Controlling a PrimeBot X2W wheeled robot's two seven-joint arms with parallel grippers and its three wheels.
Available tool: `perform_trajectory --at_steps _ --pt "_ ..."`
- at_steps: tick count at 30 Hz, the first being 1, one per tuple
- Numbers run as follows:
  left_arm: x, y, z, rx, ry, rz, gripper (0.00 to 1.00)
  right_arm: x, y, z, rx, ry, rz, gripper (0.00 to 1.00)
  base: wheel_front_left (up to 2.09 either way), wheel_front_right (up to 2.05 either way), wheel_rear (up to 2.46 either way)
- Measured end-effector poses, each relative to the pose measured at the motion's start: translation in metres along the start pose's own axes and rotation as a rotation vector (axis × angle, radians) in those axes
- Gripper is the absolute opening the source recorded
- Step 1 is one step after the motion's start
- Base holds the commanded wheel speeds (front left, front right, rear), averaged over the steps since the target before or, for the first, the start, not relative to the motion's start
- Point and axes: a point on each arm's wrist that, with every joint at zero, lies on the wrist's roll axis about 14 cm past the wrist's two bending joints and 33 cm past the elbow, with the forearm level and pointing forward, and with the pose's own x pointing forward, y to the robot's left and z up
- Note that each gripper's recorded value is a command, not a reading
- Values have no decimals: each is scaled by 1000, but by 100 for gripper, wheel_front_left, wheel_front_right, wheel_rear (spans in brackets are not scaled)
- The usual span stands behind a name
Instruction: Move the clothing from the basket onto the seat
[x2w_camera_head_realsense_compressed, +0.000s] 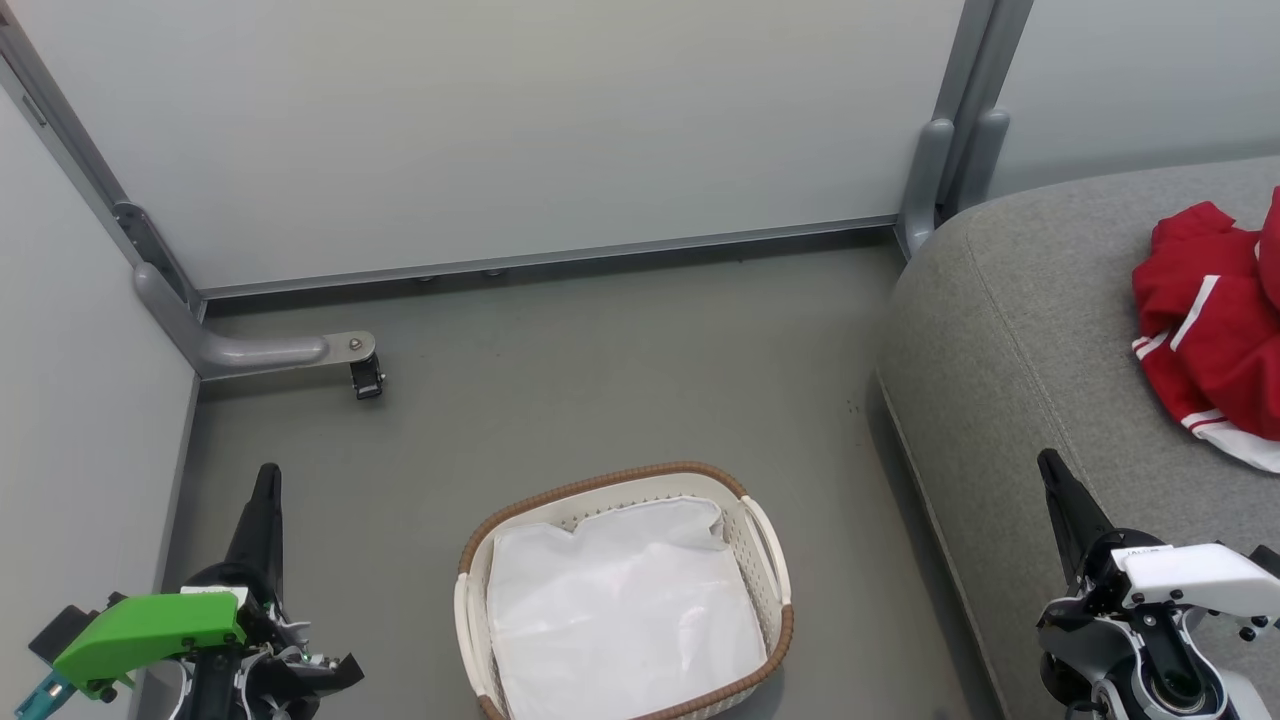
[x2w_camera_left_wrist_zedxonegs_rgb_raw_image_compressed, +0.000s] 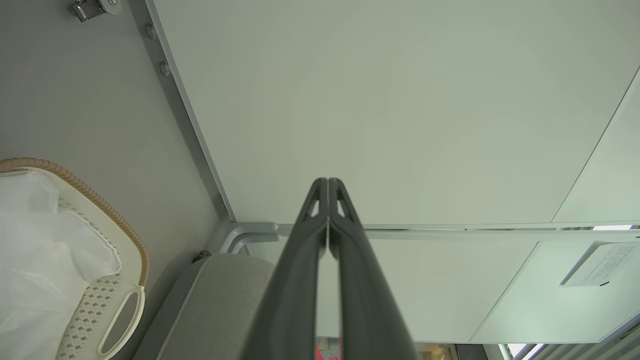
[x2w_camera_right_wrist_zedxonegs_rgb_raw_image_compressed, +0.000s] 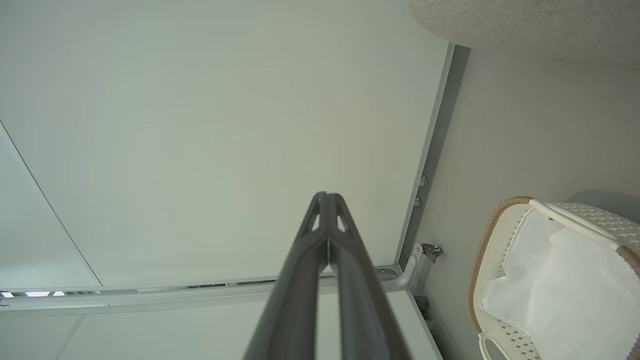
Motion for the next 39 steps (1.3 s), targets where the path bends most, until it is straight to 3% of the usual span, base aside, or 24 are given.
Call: perform_trajectory --at_steps 39 --pt "0 0 0 0 0 0 0 0 0 0 0 1 0 0 0 0 0"
